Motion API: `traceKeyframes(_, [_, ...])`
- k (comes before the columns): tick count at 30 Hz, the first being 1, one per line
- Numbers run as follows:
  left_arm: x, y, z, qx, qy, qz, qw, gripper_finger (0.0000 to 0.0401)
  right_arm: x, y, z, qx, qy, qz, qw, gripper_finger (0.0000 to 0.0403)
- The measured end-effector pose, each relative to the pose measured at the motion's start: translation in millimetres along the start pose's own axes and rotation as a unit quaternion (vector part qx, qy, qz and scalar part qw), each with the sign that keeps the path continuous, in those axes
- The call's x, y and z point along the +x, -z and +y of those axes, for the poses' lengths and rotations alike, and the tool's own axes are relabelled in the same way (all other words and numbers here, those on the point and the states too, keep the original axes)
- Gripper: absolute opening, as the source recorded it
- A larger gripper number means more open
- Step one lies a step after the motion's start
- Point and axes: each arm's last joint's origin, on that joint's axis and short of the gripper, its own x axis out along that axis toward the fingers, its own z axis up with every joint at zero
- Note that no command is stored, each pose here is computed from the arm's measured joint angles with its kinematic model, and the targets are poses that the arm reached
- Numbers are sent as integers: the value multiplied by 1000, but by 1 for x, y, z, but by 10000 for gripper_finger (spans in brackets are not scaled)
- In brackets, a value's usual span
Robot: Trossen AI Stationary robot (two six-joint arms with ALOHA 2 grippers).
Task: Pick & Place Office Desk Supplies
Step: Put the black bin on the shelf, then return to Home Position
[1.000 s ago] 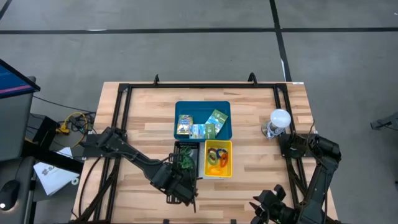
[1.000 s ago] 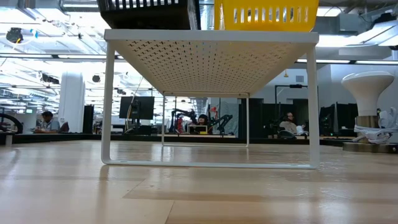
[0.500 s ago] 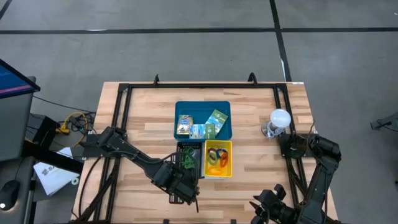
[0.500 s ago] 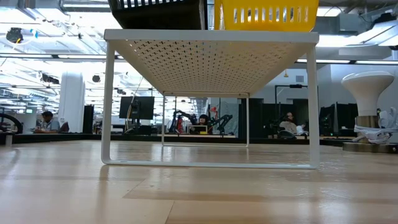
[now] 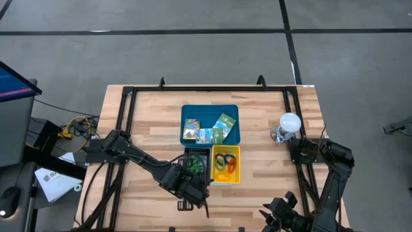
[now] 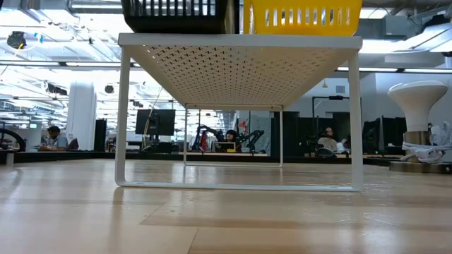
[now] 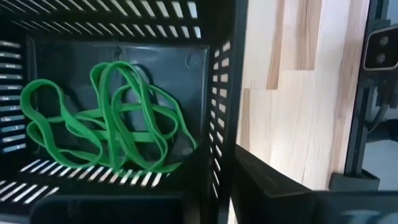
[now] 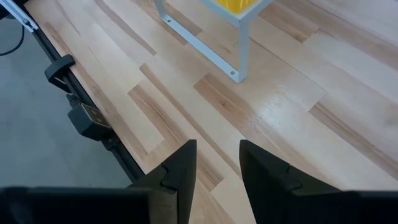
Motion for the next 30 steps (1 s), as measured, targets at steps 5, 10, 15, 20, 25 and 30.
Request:
traceKeyframes(5, [0, -1, 1, -1, 1, -2, 1000, 54, -1, 1, 0, 10, -2, -1, 1000, 119])
traceKeyframes(10, [0, -1, 1, -1, 0, -2, 1000, 56, -2, 2, -1, 10, -3, -1, 1000, 119])
traceKeyframes(15, [-1, -1, 1, -1, 1, -3, 1000, 56, -2, 2, 0, 11, -3, -1, 1000, 119])
traceKeyframes(20, [-12, -1, 6, -8, 11, -25, 1000, 57, -2, 2, 0, 13, -5, 0, 1000, 119])
traceKeyframes(25, [-19, -3, 11, -18, 22, -42, 999, 57, 0, 3, 0, 11, -3, -1, 1000, 119])
traceKeyframes(30, [-27, -3, 13, -27, 38, -56, 997, 57, 2, 6, 1, 17, -2, -2, 1000, 119])
